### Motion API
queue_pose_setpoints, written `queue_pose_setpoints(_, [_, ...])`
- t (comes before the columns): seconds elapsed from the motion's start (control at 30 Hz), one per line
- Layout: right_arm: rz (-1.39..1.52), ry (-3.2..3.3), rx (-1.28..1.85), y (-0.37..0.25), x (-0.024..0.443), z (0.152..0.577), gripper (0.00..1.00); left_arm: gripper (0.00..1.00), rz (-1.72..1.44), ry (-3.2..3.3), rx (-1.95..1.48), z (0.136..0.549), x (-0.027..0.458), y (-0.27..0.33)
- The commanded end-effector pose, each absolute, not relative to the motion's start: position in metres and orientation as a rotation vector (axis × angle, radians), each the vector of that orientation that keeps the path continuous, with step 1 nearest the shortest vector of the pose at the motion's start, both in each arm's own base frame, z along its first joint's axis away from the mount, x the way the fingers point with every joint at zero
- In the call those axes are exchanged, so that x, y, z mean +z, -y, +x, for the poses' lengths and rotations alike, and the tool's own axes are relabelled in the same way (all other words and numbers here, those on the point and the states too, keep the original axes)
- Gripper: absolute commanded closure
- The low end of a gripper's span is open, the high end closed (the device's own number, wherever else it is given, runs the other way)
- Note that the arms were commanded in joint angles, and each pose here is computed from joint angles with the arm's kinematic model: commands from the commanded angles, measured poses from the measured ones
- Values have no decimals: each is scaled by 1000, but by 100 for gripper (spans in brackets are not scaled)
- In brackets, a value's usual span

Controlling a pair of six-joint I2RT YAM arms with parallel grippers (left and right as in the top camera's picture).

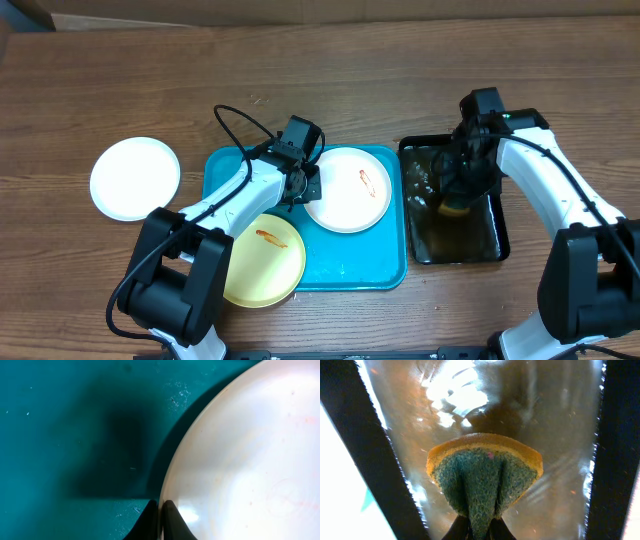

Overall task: Clean dirty plates on tray and stack at the side
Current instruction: 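Rub the sponge in the water of the black tray with the right gripper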

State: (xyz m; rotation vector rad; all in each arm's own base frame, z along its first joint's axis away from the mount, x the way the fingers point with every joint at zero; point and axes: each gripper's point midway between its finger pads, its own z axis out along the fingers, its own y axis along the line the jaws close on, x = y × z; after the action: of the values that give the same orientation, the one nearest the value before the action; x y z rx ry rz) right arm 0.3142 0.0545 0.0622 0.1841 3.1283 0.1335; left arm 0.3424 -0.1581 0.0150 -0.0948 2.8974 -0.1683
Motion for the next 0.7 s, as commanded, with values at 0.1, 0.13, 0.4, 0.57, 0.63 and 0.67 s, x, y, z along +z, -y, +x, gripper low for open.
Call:
queue_pose_setpoints(0.1, [173,-3070,123,-61,75,323,96,92,-98,-2901,-191,340,19,159])
queue_pose_setpoints(0.13, [173,-3072,86,-58,74,322,96,92,-98,-2901,-191,340,19,159])
queue_pose_setpoints(0.4, [290,-3049,114,-67,75,325,96,91,-98,-2899,-191,340,19,159])
queue_pose_setpoints(0.57, [251,-3035,12,-63,75,326,96,91,-98,-2900,-191,340,19,159])
queue_pose_setpoints(0.63, [309,-3025,-1,-63,75,326,96,91,-98,-2900,-191,340,19,159])
queue_pose_setpoints(0.67, [254,-3029,4,-66,75,327,96,91,-98,-2901,-191,340,19,159])
